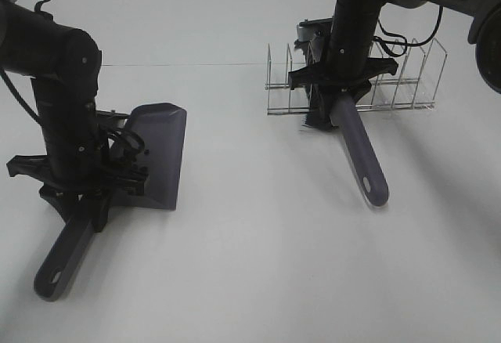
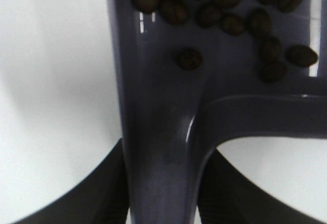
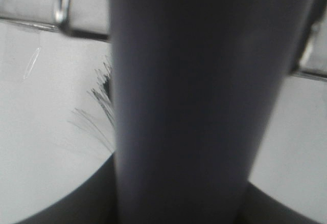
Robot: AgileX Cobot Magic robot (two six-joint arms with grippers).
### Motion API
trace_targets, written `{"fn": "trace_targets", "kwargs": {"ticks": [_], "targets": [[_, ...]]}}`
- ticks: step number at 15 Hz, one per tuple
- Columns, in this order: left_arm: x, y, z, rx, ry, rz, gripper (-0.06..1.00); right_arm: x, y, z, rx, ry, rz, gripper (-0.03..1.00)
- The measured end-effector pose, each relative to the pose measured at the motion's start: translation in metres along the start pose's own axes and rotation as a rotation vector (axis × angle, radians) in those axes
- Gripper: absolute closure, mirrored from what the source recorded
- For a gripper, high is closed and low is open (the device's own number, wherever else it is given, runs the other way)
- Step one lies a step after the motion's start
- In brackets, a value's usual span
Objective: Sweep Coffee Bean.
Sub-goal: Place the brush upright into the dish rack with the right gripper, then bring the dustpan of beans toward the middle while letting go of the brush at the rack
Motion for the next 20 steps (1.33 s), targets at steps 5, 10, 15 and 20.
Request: {"fn": "trace_targets", "kwargs": {"ticks": [5,10,15,20], "targets": [[0.0,0.0,0.0,0.0,0.0,0.0,0.61,-0.017,-0.002,-0.018,0.008,-0.091,0.01,0.7],[0.0,0.0,0.0,0.0,0.0,0.0,0.61,-0.022,-0.002,-0.035,0.008,-0.133,-0.013,0.4],[0.0,0.0,0.0,0.0,0.0,0.0,0.61,-0.027,0.0,-0.061,0.004,-0.191,-0.01,0.32],[0.0,0.0,-0.002,0.002,-0.004,0.001,0.61,-0.027,0.0,-0.142,0.023,-0.348,-0.008,0.32]]}}
Point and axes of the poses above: a point on each arm's last joint axis where the gripper is mounted, z pointing out along that axis toward the gripper, y along the wrist's bending axis when the last joint is at zero, x = y × z, the point moved 6 cm from there along z, pointing out along that axis toward the gripper, and after that the axes turned 13 degrees about -z, right-handed, at the moved point
